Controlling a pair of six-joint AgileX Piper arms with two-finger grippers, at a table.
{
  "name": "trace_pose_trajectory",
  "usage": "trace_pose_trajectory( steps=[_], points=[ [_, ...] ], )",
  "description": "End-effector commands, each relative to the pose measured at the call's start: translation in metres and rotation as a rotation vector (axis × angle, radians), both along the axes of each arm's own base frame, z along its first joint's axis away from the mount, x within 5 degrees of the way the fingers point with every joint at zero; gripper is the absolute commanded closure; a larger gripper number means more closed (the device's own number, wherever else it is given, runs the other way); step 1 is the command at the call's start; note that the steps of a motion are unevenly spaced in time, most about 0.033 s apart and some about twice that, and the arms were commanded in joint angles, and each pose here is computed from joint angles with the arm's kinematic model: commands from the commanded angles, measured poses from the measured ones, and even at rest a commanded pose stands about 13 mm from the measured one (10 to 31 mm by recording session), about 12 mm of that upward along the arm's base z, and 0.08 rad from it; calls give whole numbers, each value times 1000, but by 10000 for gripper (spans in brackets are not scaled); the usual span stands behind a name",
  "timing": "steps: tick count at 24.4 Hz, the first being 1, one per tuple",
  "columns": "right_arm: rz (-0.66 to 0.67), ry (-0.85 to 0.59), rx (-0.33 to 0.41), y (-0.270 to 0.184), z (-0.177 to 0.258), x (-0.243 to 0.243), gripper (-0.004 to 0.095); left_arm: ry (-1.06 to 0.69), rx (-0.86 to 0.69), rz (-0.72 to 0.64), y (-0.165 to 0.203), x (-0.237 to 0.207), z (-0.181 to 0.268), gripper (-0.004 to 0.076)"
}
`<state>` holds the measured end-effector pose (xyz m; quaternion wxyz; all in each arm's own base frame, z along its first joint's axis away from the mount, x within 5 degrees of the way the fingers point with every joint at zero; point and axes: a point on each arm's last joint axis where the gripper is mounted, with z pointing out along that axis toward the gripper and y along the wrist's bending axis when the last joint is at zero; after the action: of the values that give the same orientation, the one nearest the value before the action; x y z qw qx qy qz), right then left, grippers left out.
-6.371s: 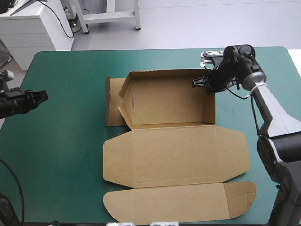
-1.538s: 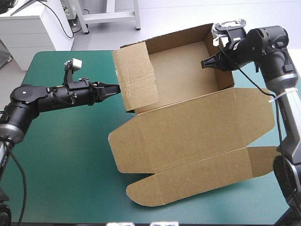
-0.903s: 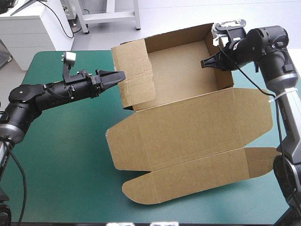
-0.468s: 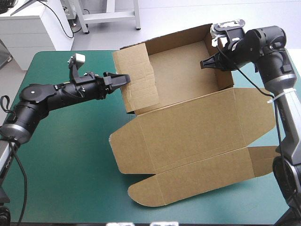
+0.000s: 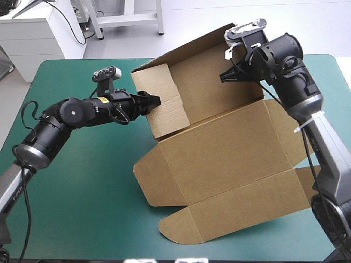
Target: Fold the box
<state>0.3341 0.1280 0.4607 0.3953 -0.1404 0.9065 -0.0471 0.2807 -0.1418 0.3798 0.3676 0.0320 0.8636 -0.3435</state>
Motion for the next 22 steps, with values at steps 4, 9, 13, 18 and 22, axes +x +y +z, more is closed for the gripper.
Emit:
trace_pose_trajectory(
  steps=[4,9,13,18,22],
  points=[
    [22,-182,114,2,46,-24,907,-70,-128,88,-10,-9,20,315],
    [-2,-181,111,-2,51,-28,907,-11,-188,153,-11,-8,-5,315],
    [-5,-179,109,-3,51,-29,907,-26,-174,149,-11,-8,-10,315],
    [-5,-175,106,-3,51,-29,907,-68,-197,174,-8,-7,-3,317],
    [3,-174,94,-3,51,-29,908,-171,-168,148,-7,-8,15,318]
  ],
)
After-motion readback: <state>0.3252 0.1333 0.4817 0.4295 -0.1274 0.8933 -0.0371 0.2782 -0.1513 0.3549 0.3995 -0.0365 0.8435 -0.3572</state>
